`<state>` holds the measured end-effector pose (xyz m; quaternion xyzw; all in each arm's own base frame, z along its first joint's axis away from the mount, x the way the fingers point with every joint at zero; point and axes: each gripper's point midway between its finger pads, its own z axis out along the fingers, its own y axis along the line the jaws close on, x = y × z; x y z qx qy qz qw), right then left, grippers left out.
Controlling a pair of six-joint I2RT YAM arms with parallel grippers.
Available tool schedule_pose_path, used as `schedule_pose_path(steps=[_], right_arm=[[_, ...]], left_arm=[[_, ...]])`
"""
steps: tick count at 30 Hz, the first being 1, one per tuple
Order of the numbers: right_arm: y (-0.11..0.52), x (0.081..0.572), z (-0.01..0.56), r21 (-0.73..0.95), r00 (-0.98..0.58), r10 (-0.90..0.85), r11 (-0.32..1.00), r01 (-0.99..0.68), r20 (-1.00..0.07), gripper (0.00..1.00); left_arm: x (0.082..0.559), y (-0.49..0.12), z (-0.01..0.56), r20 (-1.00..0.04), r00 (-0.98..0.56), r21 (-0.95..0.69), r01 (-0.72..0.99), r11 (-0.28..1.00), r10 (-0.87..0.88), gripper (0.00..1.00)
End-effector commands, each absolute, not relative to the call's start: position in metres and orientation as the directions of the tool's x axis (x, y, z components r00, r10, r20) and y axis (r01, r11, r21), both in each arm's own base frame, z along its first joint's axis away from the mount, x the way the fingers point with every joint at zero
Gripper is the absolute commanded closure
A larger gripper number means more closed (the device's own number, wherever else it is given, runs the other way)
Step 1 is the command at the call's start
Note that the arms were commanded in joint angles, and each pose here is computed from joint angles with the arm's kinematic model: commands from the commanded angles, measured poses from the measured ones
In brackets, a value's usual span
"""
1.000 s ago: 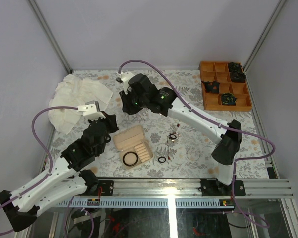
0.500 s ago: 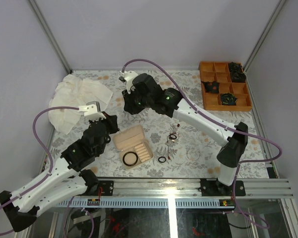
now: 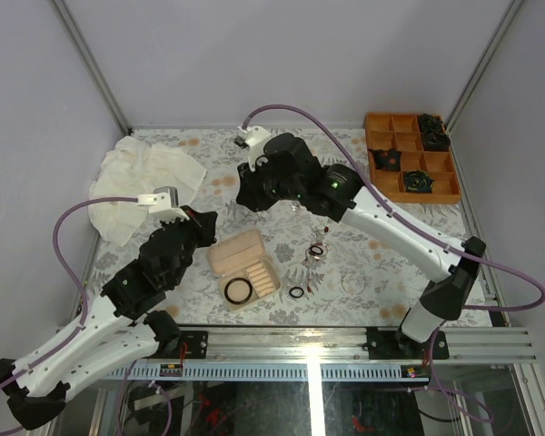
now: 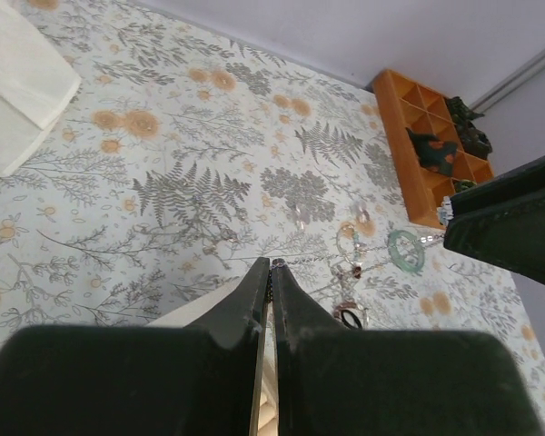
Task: Organize the mixed jewelry
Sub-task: Place the jewelry in the jewelry box.
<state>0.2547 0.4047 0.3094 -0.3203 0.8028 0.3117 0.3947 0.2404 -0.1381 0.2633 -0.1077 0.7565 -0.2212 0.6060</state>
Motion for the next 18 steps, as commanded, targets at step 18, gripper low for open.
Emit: schedule_pose_path(steps=[18], right_arm=[[0.409,0.254,0.291,0.297,-0.515,-0.241,0.590,-0.751,-0.823,0.83]], left_arm=[[0.252,-0.139,0.238,-0.853,-0.227,-0.492,0.049,0.869,-0.470,1.00]])
